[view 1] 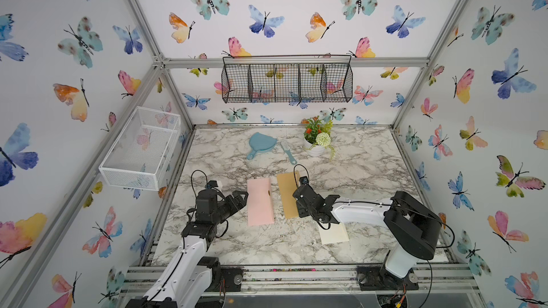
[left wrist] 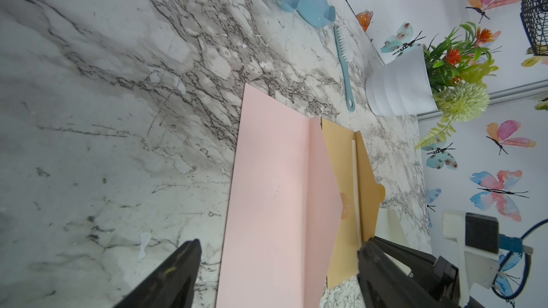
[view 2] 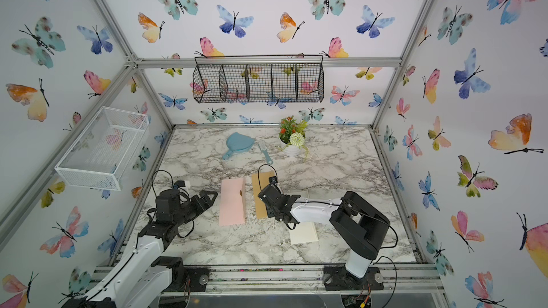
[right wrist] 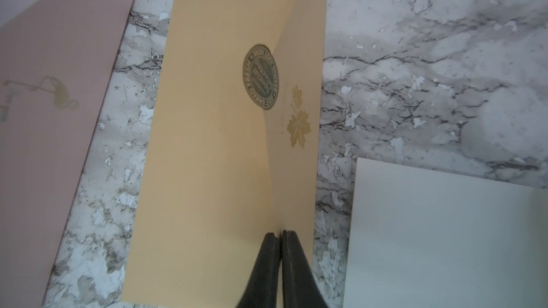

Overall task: Take the letter paper out of the envelope
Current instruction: Move the envelope to the center of the board.

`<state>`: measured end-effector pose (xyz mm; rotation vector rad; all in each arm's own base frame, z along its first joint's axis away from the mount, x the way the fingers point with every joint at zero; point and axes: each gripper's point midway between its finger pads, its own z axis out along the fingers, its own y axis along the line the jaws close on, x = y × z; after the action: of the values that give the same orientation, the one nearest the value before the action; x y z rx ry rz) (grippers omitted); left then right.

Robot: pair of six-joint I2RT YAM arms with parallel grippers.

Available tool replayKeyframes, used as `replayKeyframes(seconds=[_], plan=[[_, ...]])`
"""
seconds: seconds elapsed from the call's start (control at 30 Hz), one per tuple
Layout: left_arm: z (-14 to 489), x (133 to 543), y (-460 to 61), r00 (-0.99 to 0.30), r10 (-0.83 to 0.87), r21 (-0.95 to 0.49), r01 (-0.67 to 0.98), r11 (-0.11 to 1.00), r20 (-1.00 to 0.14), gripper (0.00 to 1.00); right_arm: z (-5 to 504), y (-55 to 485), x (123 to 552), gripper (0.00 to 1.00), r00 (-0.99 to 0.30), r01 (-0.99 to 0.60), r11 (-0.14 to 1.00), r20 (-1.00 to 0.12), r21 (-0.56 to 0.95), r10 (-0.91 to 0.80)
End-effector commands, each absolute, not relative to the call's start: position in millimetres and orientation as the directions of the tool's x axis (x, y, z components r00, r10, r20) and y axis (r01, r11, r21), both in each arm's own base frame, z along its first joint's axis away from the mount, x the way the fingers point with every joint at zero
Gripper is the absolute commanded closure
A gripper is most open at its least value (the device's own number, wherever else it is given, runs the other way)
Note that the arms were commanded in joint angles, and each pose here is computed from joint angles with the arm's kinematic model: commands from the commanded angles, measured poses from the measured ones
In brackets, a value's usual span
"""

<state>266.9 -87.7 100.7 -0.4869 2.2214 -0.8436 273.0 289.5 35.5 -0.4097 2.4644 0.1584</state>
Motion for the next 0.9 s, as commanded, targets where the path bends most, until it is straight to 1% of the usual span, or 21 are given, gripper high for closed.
replayKeyframes(seconds=[0.0,0.2,0.33,0.53,0.87], plan=[[104.2,265.4,-92.3,-0.688,-0.548,-0.707,-0.071,0.704,-0.476,0.14,22.2,287.4,283.3,0.91,-0.765,-0.343,0.939,-0.580,0.000,-0.279],[104.2,265.1,-92.1,-0.686,-0.549,-0.708,-0.070,0.703,-0.478,0.14,17.2,281.6,296.0,0.93,-0.761,-0.339,0.940,-0.579,-0.027,-0.291],[103.4,265.3,-91.9,-0.685,-0.554,-0.709,-0.076,0.701,-0.473,0.14,18.3,271.6,306.0,0.97,-0.771,-0.322,0.946,-0.572,-0.032,-0.281],[104.8,266.3,-92.2,-0.685,-0.553,-0.710,-0.073,0.701,-0.475,0.14,17.6,236.0,316.1,0.98,-0.784,-0.282,0.958,-0.563,-0.052,-0.262],[105.2,268.0,-93.3,-0.688,-0.549,-0.710,-0.069,0.700,-0.474,0.14,6.5,181.4,306.2,0.98,-0.822,-0.213,0.973,-0.521,-0.093,-0.230]])
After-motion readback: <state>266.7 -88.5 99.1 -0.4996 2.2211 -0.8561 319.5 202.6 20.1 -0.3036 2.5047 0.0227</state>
